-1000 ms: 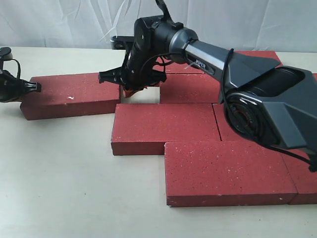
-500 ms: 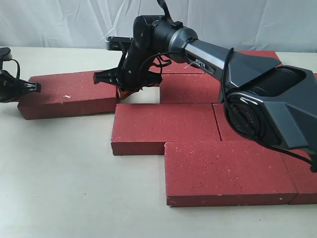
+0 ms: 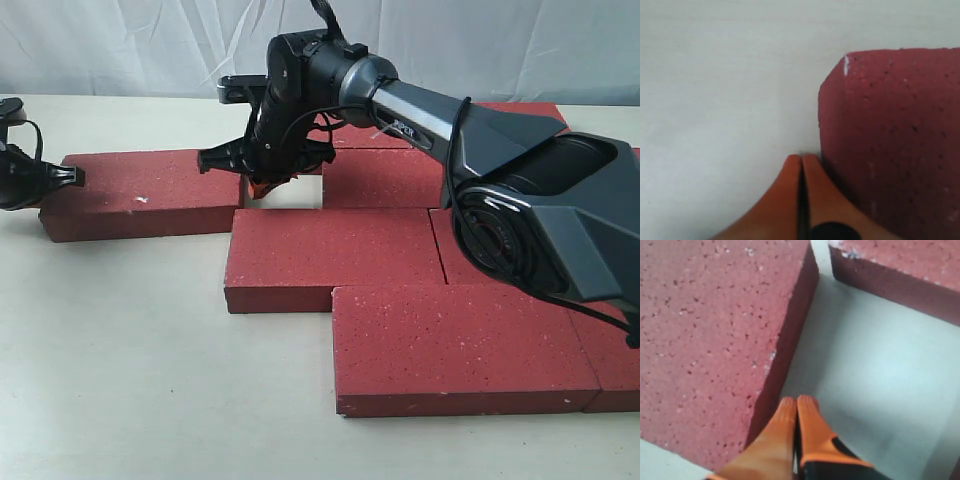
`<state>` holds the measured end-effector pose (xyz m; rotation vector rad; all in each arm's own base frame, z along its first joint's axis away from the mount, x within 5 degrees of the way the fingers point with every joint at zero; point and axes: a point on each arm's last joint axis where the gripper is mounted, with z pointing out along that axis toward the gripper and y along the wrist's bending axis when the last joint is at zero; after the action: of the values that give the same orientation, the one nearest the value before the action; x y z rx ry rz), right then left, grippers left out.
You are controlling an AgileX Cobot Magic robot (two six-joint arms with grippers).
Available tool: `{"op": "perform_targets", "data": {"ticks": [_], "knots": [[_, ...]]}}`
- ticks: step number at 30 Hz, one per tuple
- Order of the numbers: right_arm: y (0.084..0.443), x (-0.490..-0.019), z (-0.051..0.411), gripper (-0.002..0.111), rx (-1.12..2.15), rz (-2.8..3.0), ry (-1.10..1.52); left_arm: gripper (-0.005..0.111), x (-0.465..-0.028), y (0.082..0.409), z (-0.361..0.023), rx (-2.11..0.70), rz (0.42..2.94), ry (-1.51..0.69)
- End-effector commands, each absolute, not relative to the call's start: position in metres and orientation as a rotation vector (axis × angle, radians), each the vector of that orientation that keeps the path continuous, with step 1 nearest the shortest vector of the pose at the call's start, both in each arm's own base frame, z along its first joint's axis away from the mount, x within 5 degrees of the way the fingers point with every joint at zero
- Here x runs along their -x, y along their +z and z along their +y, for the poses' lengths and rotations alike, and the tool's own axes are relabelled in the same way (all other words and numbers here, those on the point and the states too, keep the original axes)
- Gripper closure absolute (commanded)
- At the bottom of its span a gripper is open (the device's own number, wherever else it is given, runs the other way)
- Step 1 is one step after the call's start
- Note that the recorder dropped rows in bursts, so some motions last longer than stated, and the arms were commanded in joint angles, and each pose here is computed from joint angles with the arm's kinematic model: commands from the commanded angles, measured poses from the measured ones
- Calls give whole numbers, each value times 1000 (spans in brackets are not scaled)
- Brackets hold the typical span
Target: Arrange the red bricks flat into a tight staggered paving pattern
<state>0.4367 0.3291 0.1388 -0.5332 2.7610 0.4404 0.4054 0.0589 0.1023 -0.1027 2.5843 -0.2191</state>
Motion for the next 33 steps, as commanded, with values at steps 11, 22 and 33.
{"op": "perform_targets", "data": {"ticks": [11, 22, 33], "knots": [[147, -432, 332, 109, 595, 2759, 526, 107, -407, 102, 57, 103, 2585, -230], [145, -431, 329, 109, 621, 2790, 479, 107, -407, 102, 55, 96, 2588, -237], [144, -442, 310, 109, 431, 2796, 186, 107, -408, 102, 46, 58, 2586, -236]]}}
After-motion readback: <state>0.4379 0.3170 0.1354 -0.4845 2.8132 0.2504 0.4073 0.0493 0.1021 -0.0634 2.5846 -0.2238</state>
